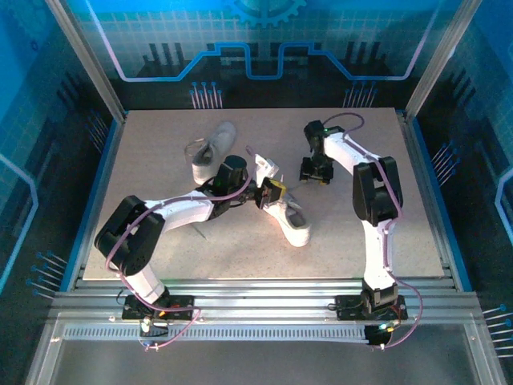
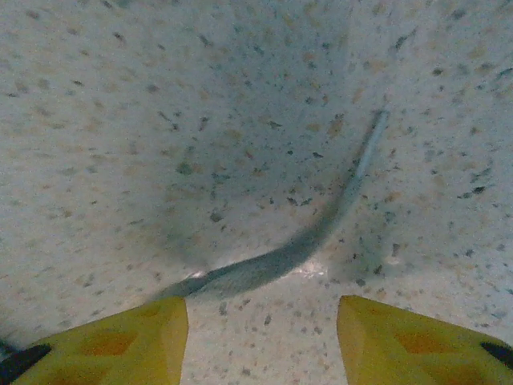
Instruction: Tie the shoes
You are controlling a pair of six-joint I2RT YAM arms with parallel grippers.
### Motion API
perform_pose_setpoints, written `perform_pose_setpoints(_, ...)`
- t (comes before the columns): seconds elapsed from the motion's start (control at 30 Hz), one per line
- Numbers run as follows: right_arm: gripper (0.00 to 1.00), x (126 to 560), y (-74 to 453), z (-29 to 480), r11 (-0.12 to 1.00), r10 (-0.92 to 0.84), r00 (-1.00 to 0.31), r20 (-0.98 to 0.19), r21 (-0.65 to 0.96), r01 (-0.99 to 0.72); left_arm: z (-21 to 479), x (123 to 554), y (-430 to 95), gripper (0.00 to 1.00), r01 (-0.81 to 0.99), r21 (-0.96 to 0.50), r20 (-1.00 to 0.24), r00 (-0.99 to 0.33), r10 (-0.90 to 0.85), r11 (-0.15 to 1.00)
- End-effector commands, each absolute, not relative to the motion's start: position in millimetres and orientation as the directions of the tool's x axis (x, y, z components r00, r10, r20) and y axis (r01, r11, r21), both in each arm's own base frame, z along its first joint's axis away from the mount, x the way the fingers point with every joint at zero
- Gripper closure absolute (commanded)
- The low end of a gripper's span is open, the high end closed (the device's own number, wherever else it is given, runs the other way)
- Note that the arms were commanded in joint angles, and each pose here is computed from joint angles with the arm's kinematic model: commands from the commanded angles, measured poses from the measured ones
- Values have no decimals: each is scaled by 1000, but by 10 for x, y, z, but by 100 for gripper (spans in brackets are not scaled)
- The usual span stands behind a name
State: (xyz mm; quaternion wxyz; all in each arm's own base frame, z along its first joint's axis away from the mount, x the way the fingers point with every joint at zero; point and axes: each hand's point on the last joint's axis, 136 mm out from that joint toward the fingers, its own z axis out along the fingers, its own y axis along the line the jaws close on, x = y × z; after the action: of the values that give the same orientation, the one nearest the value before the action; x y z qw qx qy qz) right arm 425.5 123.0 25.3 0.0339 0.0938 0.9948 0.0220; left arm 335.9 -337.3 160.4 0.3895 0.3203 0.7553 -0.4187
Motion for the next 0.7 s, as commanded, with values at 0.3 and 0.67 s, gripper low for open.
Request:
perform_pose_setpoints(0.3,100,4150,1010,-1,990,105,-994,5,-92,104,1740,3299,-3279,100,830,-373,-860,-477,181,414)
perform_pose_setpoints(0.67,100,4162,364,511,985,111,-976,-187,-109,132,2388,3128,-2990,100,854,-261,-911,-373,177,451)
